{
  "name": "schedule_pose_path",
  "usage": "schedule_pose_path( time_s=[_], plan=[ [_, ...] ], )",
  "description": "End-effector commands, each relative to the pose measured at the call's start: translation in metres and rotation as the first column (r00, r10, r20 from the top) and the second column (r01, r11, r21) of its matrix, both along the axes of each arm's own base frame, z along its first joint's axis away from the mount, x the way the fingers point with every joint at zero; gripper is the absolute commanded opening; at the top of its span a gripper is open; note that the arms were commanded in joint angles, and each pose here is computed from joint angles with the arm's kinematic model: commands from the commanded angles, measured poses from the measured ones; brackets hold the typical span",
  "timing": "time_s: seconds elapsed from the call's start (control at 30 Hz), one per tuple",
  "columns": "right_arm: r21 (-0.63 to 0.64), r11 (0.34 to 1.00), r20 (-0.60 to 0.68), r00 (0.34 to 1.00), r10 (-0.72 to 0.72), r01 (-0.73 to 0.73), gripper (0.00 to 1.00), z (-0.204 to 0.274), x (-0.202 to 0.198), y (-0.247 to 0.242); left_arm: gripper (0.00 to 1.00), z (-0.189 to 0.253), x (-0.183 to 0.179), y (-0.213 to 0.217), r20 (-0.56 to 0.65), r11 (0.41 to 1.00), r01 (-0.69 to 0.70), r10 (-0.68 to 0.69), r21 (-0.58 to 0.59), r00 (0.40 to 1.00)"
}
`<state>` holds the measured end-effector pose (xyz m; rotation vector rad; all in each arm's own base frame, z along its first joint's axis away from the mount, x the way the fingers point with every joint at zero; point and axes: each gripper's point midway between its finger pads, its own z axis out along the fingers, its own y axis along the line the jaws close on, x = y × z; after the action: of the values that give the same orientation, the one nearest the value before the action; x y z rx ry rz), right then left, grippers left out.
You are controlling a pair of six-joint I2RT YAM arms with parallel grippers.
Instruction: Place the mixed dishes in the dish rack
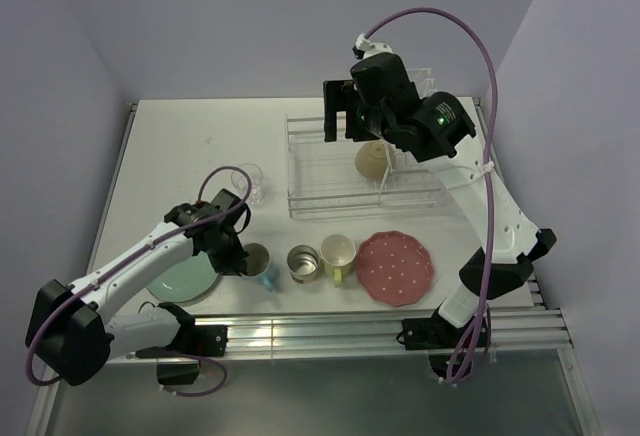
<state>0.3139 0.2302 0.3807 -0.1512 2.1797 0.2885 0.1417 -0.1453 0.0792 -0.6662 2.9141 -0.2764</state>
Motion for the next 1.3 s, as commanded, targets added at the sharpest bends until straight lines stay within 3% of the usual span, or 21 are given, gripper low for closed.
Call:
schedule_pose_path(
  time_s=[0.0, 0.03, 0.2, 0.37, 0.5, 0.6, 0.67, 0.77, 0.8, 0.87, 0.93, 1.13, 1.2, 1.27],
  plan=[
    [0.007, 1.0, 0.004, 1.0, 0.007, -0.007, 0.98, 0.007, -0.001, -0.008, 0.08, 0.017, 0.011, -0.006, 0.053, 1.0, 0.024, -0.023, -0.018, 0.998],
    [0.007, 1.0, -0.002, 1.0, 0.012, -0.012, 0.98, 0.007, -0.002, -0.008, 0.0, 0.021, 0.01, -0.004, 0.055, 1.0, 0.026, -0.025, -0.013, 0.998],
    [0.037, 0.997, -0.037, 0.997, 0.065, -0.064, 0.98, 0.009, -0.003, 0.002, 0.0, 0.071, 0.008, -0.003, 0.122, 0.998, 0.004, 0.004, -0.064, 0.992],
    [0.18, 0.965, -0.124, 0.969, 0.214, -0.19, 0.98, 0.005, -0.018, 0.032, 0.0, 0.142, 0.014, -0.007, 0.249, 0.988, 0.009, 0.031, -0.157, 0.968],
    [0.334, 0.9, -0.172, 0.921, 0.349, -0.279, 0.97, 0.012, -0.035, 0.055, 0.0, 0.223, 0.044, -0.027, 0.492, 0.949, 0.1, 0.064, -0.299, 0.868],
    [0.45, 0.834, -0.173, 0.884, 0.433, -0.321, 0.96, 0.028, -0.051, 0.067, 0.0, 0.259, 0.06, -0.039, 0.62, 0.907, 0.169, 0.12, -0.386, 0.775],
    [0.528, 0.768, -0.133, 0.858, 0.496, -0.362, 0.96, 0.045, -0.062, 0.075, 0.0, 0.278, 0.071, -0.05, 0.678, 0.85, 0.224, 0.193, -0.476, 0.709],
    [0.601, 0.716, -0.148, 0.83, 0.538, -0.356, 0.95, 0.05, -0.072, 0.079, 0.0, 0.303, 0.075, -0.057, 0.692, 0.747, 0.289, 0.3, -0.598, 0.656],
    [0.628, 0.677, -0.115, 0.815, 0.568, -0.383, 0.95, 0.061, -0.08, 0.08, 0.0, 0.312, 0.082, -0.062, 0.715, 0.706, 0.336, 0.341, -0.624, 0.611],
    [0.655, 0.657, -0.123, 0.806, 0.579, -0.372, 0.94, 0.062, -0.085, 0.081, 0.0, 0.32, 0.083, -0.063, 0.709, 0.64, 0.38, 0.393, -0.668, 0.585],
    [0.668, 0.635, -0.101, 0.798, 0.594, -0.389, 0.93, 0.068, -0.092, 0.079, 0.0, 0.348, 0.085, -0.059, 0.732, 0.579, 0.457, 0.446, -0.675, 0.515],
    [0.674, 0.622, -0.092, 0.789, 0.607, -0.399, 0.93, 0.069, -0.103, 0.074, 0.0, 0.391, 0.092, -0.051, 0.708, 0.444, 0.564, 0.555, -0.697, 0.437],
    [0.679, 0.616, -0.09, 0.787, 0.611, -0.401, 0.92, 0.067, -0.104, 0.074, 0.0, 0.393, 0.094, -0.053, 0.695, 0.407, 0.583, 0.567, -0.703, 0.442],
    [0.693, 0.588, -0.064, 0.777, 0.627, -0.417, 0.91, 0.072, -0.106, 0.076, 0.0, 0.404, 0.088, -0.053, 0.67, 0.33, 0.627, 0.599, -0.705, 0.439]
  ],
)
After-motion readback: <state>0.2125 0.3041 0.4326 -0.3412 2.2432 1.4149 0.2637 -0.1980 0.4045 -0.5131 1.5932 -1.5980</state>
